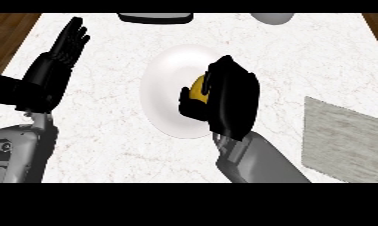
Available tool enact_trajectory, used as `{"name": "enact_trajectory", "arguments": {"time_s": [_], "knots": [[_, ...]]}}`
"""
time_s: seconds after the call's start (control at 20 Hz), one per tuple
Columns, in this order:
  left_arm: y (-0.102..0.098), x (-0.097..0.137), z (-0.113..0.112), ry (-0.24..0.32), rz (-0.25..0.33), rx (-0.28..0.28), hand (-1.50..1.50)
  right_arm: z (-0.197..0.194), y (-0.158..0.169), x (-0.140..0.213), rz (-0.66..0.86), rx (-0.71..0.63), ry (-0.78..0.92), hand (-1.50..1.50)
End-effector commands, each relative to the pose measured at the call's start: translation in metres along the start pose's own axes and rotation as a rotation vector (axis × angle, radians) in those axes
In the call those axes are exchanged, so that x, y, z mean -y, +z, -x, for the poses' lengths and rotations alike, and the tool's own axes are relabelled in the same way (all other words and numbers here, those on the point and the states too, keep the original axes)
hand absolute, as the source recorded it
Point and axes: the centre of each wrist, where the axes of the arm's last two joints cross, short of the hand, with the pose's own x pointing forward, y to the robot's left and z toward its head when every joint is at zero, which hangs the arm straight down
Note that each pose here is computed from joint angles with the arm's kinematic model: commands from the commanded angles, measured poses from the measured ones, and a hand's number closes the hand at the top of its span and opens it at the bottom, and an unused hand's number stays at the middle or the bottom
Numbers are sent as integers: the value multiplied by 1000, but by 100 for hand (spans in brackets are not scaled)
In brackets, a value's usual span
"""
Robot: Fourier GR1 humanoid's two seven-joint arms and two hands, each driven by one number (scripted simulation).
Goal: Pick the lemon from the placemat and place it in the plate
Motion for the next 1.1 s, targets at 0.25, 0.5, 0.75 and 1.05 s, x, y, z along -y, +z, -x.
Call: {"name": "enact_trajectory", "arguments": {"time_s": [0.25,0.5,0.75,1.05], "knots": [[-1,1,-3,22,18,1,0,-18,-54,-50,-77,-226,42,150],[-4,4,-3,1,23,12,0,18,-75,-71,-42,-327,-111,-150],[-12,16,-6,8,48,35,0,3,-84,-75,-58,-298,-236,-150],[-5,17,-5,20,36,9,0,2,-93,-76,112,-229,-426,-150]]}}
